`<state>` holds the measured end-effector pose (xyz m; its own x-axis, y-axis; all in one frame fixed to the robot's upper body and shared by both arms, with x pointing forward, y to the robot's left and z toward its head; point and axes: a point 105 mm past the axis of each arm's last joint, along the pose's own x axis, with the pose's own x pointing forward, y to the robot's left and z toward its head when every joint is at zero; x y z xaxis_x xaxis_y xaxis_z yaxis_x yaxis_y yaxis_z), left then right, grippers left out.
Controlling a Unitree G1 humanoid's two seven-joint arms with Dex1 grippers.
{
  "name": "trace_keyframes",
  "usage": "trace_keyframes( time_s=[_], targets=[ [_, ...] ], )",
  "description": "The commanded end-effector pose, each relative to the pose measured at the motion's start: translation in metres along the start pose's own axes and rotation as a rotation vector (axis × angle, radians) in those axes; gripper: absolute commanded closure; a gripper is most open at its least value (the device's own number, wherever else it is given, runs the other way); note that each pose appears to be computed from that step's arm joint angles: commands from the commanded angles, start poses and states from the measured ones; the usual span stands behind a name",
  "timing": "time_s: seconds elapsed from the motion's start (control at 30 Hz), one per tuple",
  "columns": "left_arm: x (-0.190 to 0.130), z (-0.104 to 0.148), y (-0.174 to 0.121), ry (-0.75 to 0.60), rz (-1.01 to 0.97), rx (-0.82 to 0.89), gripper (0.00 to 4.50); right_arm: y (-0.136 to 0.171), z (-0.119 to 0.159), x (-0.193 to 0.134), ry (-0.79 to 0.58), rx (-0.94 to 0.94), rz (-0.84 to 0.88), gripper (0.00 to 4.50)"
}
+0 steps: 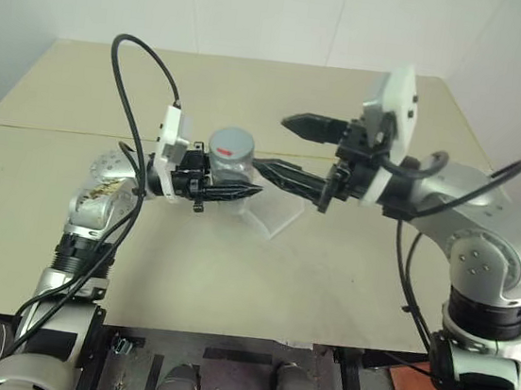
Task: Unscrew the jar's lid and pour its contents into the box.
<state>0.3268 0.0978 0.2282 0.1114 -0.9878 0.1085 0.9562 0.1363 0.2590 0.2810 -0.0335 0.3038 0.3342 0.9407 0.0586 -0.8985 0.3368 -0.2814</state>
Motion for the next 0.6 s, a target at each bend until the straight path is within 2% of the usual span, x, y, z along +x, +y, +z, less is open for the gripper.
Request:
trace_keyframes(
  time_s=[0.03,0.27,0.6],
  targets=[
    [0.003,0.010,-0.002,-0.017,-0.010,0.051,2.46,0.005,0.003,0.013,0.004,-0.038,0.009,0.05],
    [0.003,0.011,-0.004,-0.020,-0.011,0.053,2.46,0.001,-0.002,0.030,0.021,-0.028,-0.009,0.05],
    [0.001,0.010,-0.006,-0.014,-0.015,0.050,2.46,0.004,-0.002,0.033,0.020,-0.028,0.028,0.05]
  ],
)
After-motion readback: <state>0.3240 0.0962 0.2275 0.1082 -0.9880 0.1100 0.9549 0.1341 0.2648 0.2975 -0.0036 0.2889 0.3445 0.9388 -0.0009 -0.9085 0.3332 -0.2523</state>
